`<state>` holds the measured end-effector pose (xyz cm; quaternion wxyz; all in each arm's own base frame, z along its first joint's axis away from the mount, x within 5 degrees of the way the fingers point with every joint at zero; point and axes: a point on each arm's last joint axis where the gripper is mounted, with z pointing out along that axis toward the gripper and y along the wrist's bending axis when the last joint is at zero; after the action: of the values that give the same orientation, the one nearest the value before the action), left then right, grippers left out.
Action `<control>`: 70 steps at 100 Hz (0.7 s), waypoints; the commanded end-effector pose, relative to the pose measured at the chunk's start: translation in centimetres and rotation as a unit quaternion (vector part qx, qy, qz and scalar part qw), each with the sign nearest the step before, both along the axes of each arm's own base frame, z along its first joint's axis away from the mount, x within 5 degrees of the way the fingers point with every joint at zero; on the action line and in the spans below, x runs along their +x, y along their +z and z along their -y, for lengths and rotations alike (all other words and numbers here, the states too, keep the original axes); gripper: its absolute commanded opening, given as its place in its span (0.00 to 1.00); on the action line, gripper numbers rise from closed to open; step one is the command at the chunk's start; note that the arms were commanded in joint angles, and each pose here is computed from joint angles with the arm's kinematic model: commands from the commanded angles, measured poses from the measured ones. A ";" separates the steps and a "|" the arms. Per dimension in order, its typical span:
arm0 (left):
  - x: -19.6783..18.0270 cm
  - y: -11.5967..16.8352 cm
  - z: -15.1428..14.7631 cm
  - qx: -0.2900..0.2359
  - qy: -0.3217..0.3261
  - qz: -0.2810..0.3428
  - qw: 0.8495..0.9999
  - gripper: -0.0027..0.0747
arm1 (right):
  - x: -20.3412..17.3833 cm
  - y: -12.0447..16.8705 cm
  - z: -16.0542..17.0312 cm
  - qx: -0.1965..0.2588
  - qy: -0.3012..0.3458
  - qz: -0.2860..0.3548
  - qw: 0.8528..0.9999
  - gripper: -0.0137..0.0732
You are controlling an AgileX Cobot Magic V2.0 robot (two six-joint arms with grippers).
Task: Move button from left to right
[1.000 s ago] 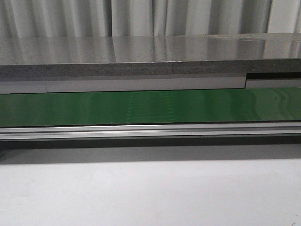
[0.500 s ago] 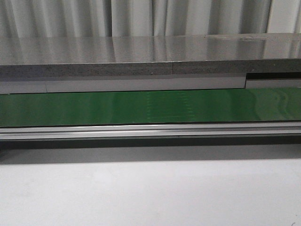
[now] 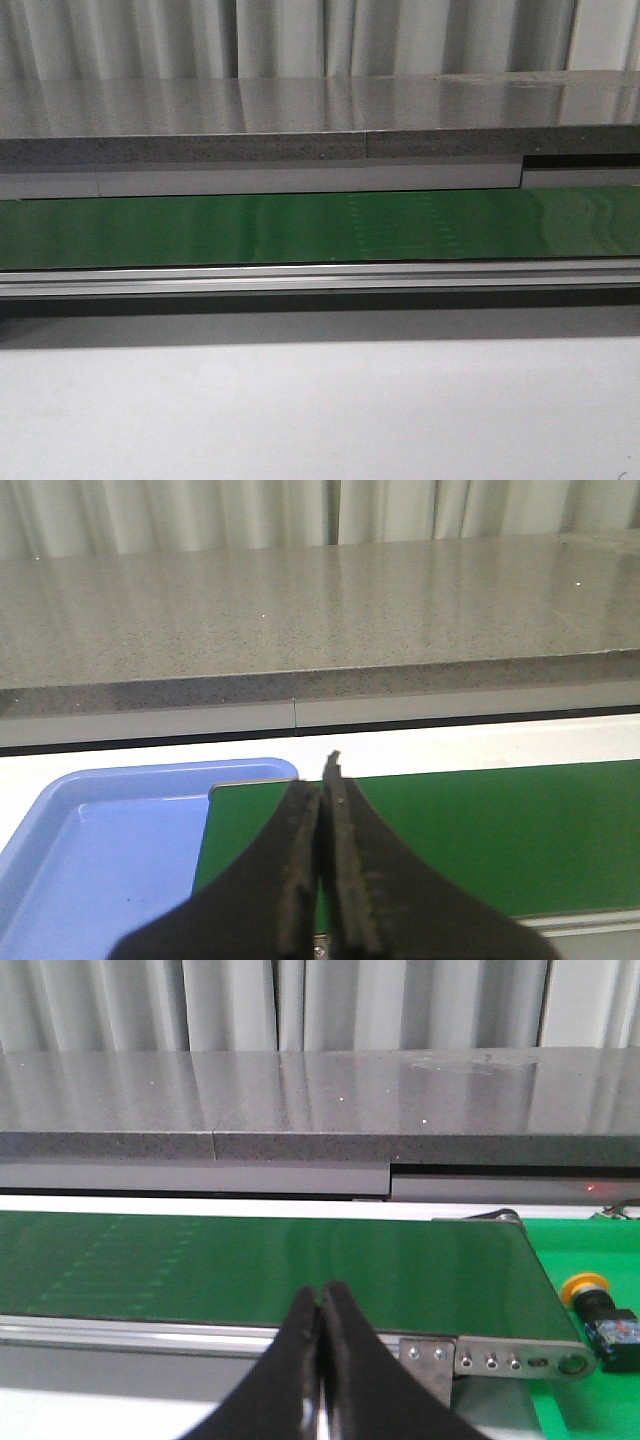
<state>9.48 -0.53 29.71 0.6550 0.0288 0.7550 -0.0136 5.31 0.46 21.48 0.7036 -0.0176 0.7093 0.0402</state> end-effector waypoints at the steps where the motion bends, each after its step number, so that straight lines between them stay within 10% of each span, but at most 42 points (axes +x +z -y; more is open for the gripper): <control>1: 0.0 1.6 -0.1 -0.008 0.007 0.047 0.999 0.01 | -0.3 1.2 0.1 -0.003 -0.004 0.059 0.998 0.08; 70: 0.0 1.6 0.0 -0.008 0.003 0.047 0.999 0.01 | 0.1 -0.6 0.1 -0.005 -0.004 0.043 0.999 0.08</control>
<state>9.47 -0.59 29.71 0.6549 0.0311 0.7549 -0.0156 5.64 0.46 19.42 0.6904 -0.0198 0.7223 0.0359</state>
